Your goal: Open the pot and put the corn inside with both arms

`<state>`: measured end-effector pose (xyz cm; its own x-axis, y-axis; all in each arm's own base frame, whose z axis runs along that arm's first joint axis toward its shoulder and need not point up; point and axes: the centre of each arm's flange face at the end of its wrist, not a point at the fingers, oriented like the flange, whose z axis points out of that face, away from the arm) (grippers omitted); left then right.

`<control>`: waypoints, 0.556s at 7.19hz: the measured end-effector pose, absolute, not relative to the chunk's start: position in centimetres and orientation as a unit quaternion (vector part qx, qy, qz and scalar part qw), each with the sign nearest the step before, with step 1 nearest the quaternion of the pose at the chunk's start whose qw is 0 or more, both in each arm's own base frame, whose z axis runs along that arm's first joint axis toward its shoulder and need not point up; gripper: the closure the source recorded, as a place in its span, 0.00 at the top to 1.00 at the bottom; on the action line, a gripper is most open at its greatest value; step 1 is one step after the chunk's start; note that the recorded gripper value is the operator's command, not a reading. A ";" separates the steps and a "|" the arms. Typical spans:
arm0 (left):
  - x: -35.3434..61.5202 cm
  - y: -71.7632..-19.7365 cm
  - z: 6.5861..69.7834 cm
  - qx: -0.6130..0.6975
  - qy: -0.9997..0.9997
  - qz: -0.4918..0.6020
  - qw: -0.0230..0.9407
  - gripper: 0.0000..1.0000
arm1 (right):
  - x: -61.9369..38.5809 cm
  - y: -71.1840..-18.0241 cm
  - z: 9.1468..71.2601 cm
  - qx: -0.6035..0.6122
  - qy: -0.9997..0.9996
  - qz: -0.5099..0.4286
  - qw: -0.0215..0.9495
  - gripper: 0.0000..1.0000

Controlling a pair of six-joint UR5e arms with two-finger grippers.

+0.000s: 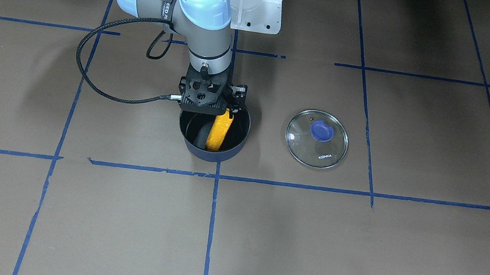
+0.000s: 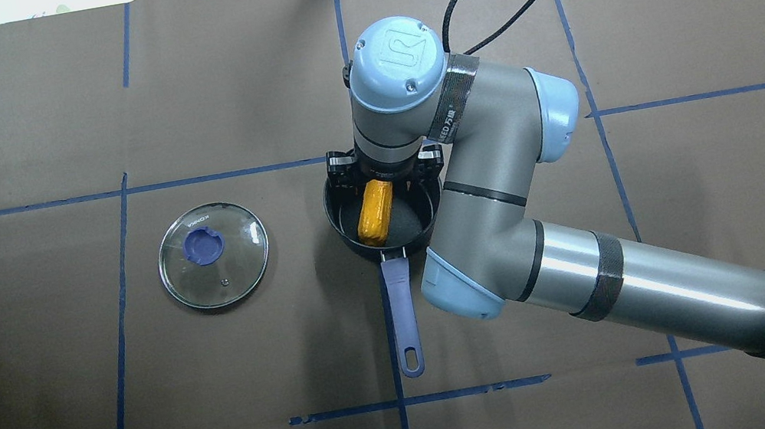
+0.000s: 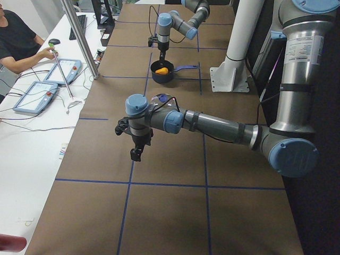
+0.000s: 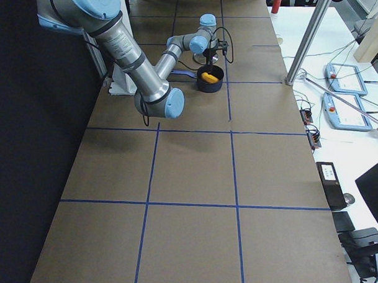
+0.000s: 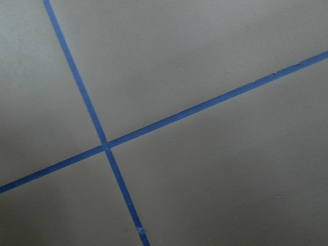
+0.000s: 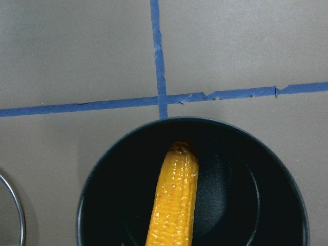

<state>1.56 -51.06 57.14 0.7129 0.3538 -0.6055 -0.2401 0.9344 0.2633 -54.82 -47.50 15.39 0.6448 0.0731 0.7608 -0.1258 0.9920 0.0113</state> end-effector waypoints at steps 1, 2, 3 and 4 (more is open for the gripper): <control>0.8 -50.9 58.6 0.075 0.344 0.158 0.922 1.00 | -54.2 -47.4 15.0 0.033 -0.420 0.055 0.905 0.99; -0.2 -50.8 60.4 0.062 0.355 0.146 0.921 1.00 | -52.6 -47.8 14.6 0.034 -0.416 0.061 0.907 0.99; -1.5 -50.6 61.8 0.054 0.367 0.129 0.919 1.00 | -49.9 -48.9 14.6 0.036 -0.411 0.064 0.908 1.00; -3.0 -50.4 62.6 0.051 0.373 0.112 0.919 1.00 | -46.2 -50.7 15.4 0.042 -0.410 0.061 0.909 1.00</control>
